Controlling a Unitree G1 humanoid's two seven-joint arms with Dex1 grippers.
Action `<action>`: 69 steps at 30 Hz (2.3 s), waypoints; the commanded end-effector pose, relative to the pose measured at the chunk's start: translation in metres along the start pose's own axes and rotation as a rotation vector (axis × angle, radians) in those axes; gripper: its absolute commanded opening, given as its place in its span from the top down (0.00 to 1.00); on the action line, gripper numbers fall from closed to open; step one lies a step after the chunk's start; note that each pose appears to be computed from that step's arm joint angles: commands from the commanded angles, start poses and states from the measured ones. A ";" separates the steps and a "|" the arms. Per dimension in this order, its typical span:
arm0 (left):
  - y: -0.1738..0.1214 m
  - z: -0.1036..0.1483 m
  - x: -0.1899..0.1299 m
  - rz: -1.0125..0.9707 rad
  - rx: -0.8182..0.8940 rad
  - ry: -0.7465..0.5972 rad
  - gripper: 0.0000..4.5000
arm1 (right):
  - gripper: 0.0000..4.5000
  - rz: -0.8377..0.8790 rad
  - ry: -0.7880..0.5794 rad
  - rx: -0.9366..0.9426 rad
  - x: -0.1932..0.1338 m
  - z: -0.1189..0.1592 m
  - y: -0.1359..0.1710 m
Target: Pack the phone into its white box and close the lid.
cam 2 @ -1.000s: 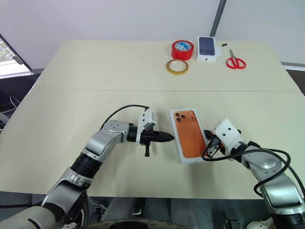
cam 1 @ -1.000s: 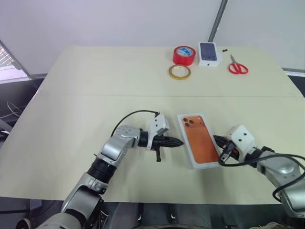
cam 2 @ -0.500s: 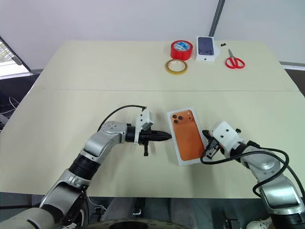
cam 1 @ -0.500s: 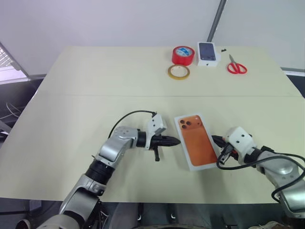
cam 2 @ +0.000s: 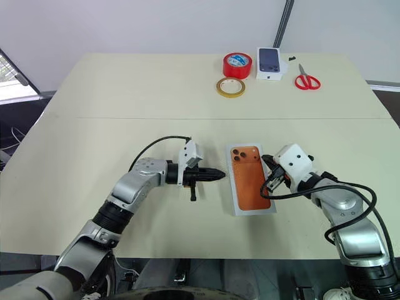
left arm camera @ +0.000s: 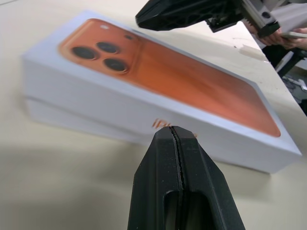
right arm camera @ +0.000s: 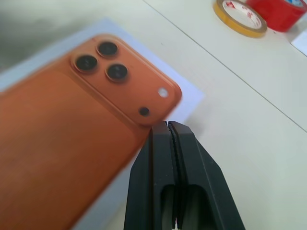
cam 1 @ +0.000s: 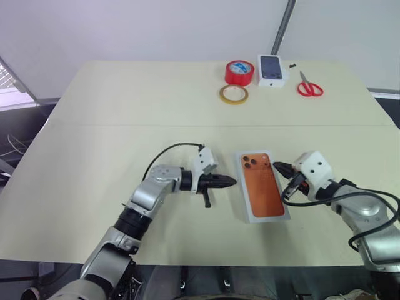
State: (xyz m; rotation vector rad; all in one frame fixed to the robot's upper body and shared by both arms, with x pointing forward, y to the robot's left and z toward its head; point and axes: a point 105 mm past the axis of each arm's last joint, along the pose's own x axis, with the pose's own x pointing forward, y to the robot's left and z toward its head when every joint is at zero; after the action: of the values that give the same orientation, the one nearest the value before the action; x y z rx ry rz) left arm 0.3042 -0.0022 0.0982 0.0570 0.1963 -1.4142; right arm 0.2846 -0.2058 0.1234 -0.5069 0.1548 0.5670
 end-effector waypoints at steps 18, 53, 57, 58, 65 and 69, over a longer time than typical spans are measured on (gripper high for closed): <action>0.026 0.011 0.040 0.063 0.096 -0.009 1.00 | 0.99 0.032 0.046 -0.050 0.025 -0.009 0.018; -0.017 0.002 0.013 -0.091 -0.009 0.002 1.00 | 0.99 0.133 0.070 0.032 -0.017 -0.007 0.017; -0.012 0.006 0.018 -0.065 0.000 -0.016 1.00 | 0.99 0.125 0.058 0.052 -0.014 -0.003 0.014; -0.011 0.008 0.019 -0.058 0.009 -0.020 1.00 | 0.99 0.128 0.061 0.045 -0.014 -0.003 0.014; -0.009 0.018 0.021 -0.048 0.015 -0.055 1.00 | 0.99 0.134 0.044 0.044 -0.012 0.004 0.011; -0.008 0.023 0.020 -0.041 -0.010 -0.087 1.00 | 0.99 0.123 0.050 0.038 -0.009 0.002 0.009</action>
State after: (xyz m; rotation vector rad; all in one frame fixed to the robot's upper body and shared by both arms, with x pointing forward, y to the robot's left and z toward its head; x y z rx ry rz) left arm 0.3029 -0.0156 0.0944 0.0136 0.2288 -1.4218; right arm 0.2721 -0.2206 0.1136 -0.4804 0.3110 0.6028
